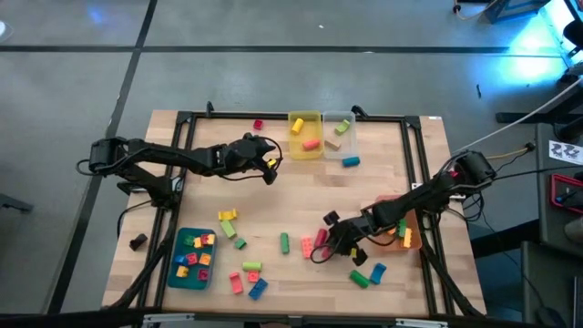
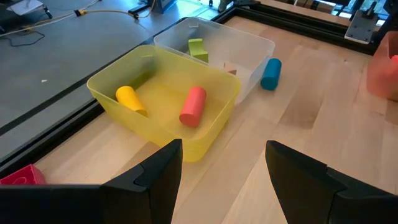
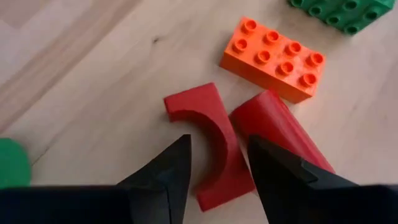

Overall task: Sort blocks by size
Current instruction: Put the red arch block into the transparent bin

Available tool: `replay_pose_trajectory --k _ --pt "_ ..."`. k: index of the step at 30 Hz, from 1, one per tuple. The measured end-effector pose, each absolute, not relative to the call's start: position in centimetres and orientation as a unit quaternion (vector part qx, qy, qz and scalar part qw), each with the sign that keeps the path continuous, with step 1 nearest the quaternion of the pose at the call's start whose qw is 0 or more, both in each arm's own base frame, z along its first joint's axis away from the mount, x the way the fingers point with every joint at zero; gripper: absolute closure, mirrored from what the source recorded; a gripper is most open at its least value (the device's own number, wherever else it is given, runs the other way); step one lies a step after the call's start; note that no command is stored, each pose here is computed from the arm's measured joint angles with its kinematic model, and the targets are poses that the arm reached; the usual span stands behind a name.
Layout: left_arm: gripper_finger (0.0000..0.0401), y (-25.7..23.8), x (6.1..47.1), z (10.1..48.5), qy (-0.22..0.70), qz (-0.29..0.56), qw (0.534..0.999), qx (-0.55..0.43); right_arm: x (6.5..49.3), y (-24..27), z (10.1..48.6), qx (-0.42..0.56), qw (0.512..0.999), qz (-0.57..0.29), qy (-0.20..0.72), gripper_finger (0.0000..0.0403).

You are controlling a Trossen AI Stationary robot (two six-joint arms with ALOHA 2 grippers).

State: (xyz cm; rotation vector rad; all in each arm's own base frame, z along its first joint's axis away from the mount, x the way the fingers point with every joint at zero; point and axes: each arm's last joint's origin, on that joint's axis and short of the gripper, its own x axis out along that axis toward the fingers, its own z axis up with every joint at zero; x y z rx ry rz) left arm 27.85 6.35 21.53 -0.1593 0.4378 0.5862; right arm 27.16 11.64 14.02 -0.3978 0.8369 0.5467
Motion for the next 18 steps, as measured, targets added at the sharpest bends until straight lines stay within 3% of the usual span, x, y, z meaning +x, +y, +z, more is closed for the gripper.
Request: replay_pose_trajectory --k 9,18 --pt "0.0187 6.35 27.85 21.52 0.210 0.289 0.930 -0.090 26.32 11.22 13.38 -0.198 0.833 0.251 0.452 0.0244" --pt "0.0187 6.35 27.86 21.52 0.211 0.289 0.930 -0.089 26.33 11.20 13.38 -0.157 0.842 0.226 0.464 0.0257"
